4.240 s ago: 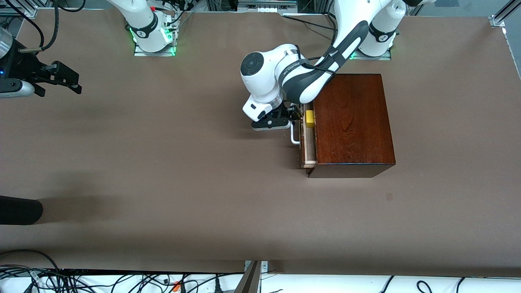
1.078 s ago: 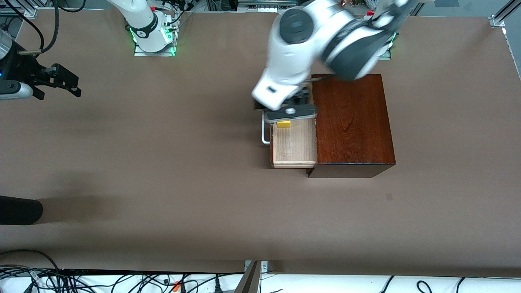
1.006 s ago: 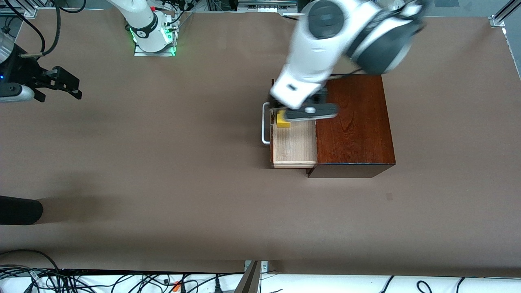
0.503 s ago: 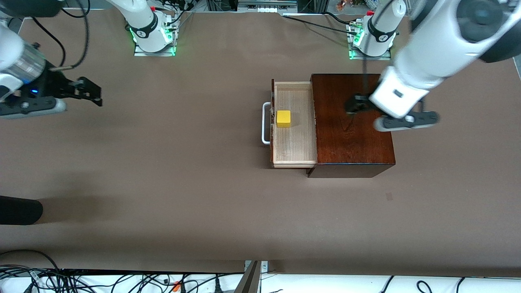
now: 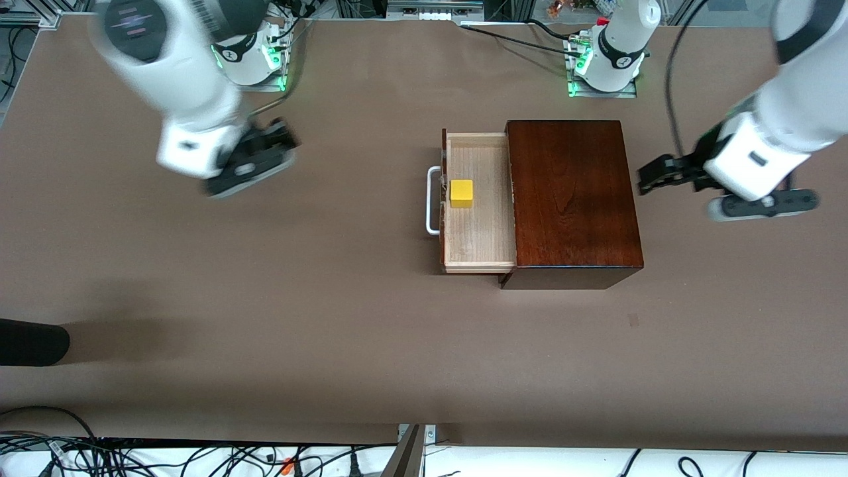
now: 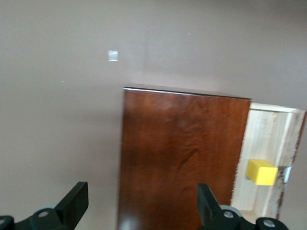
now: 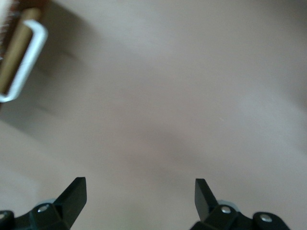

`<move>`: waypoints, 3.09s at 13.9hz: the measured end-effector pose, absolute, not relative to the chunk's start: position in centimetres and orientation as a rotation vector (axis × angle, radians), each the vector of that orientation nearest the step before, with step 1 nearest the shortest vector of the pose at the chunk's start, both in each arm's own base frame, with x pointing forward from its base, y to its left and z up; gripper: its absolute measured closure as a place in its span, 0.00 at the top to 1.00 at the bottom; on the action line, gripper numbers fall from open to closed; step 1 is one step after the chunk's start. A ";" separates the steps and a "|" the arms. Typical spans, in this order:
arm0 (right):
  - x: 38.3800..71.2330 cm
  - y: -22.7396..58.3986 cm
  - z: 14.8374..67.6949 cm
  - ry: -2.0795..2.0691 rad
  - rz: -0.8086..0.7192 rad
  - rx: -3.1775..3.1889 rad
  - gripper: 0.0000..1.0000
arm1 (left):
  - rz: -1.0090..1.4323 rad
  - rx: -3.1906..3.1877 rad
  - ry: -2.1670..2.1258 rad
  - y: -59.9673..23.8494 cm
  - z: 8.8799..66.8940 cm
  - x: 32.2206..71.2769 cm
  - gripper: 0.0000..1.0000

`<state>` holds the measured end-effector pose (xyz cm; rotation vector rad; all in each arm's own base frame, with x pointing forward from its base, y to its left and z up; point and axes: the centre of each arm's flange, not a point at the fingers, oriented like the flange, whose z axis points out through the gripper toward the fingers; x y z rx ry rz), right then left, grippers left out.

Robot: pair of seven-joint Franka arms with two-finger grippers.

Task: Open drawer, take yellow block, close drawer
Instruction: 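Reach the right gripper into the drawer and grasp the yellow cube, then carry the yellow cube out with the right gripper while the left gripper returns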

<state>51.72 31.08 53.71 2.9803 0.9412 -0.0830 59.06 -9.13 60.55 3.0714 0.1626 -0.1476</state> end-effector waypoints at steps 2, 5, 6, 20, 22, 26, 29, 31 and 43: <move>49.9 36.7 53.5 1.144 -0.061 2.908 1.00 | -0.148 3.088 0.110 -6.9 60.9 58.2 1.00; 48.5 45.0 51.0 1.433 -0.018 2.785 1.00 | -0.155 3.095 0.033 -4.4 61.0 56.8 1.00; 48.3 47.9 49.6 1.498 0.021 2.762 1.00 | -0.156 3.094 0.023 -3.8 61.0 56.5 1.00; 44.2 60.9 33.9 1.904 0.163 2.332 1.00 | -0.134 3.094 0.014 -3.3 60.7 56.4 1.00; 44.3 61.1 32.7 1.920 0.158 2.318 1.00 | -0.134 3.094 0.011 -3.4 60.7 56.4 1.00; 44.4 61.2 31.9 1.940 0.161 2.297 0.97 | -0.136 3.094 0.006 -3.5 60.6 56.4 1.00; 44.4 61.2 32.0 1.963 0.161 2.276 0.78 | -0.136 3.094 0.006 -3.5 60.6 56.4 1.00; 44.4 61.2 32.1 1.972 0.165 2.268 0.57 | -0.136 3.094 0.006 -3.5 60.6 56.4 1.00; 47.9 57.6 46.4 1.850 0.164 2.425 0.56 | -0.136 3.094 0.005 -3.6 60.6 56.4 1.00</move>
